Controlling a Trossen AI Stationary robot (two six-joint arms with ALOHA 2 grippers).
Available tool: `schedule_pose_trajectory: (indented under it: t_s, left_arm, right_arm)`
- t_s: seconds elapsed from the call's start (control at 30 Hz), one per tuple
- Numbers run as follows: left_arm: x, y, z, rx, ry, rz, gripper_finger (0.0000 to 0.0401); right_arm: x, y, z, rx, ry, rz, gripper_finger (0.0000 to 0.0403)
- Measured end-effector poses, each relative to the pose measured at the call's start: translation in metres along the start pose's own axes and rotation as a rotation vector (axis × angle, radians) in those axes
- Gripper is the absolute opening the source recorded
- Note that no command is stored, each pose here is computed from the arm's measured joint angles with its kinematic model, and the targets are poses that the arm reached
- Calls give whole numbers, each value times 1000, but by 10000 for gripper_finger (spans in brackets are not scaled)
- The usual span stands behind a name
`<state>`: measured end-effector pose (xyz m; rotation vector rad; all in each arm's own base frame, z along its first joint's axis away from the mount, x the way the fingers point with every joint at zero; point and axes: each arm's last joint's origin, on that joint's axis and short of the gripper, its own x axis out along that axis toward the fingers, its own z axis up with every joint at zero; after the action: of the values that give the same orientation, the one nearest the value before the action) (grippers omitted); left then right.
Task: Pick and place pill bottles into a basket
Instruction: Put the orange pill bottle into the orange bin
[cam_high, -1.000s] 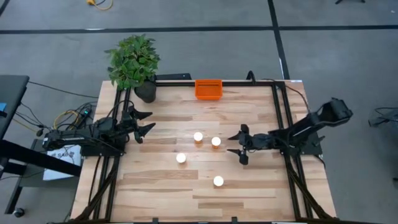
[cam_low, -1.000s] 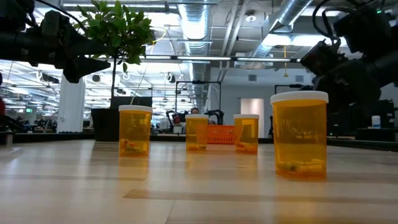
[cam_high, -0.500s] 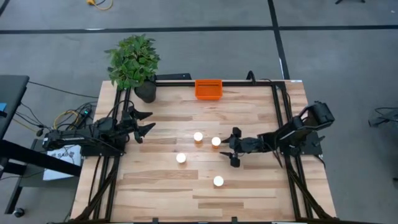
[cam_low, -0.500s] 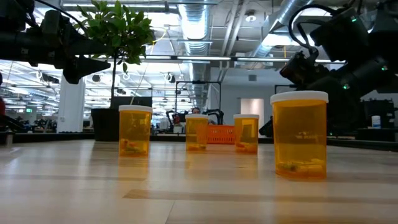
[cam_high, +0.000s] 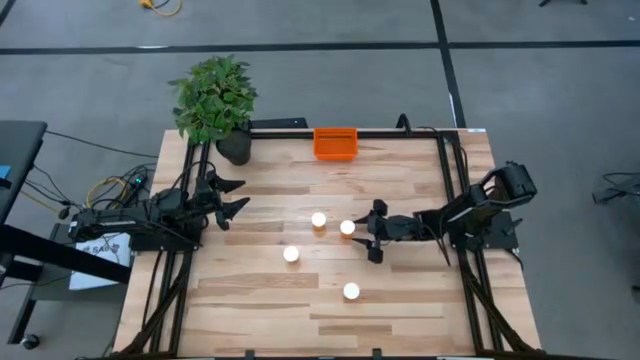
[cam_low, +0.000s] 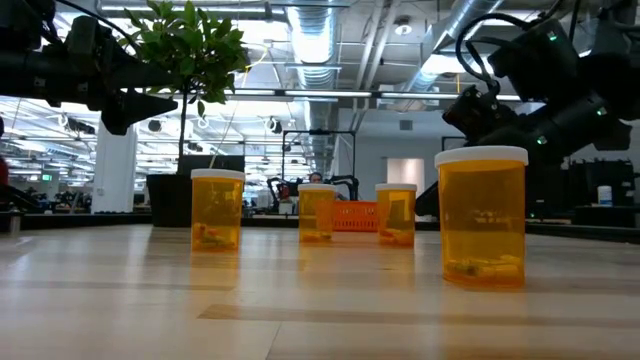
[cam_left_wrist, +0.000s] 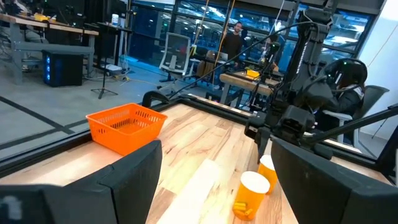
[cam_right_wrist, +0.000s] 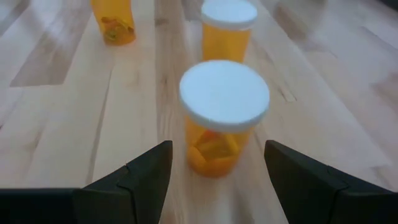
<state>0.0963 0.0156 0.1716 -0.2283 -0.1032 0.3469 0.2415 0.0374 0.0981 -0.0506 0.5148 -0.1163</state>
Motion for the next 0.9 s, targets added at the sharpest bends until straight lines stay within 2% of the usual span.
schedule_pose_trajectory:
  t_s: [0.2,0.9]
  left_arm:
    - [0,0,0,0,0,0,293]
    - [0,0,0,0,0,0,293]
  right_arm:
    - [3,1,8,-67,-22,-3,249]
    - [11,-6,19,-78,-7,2,249]
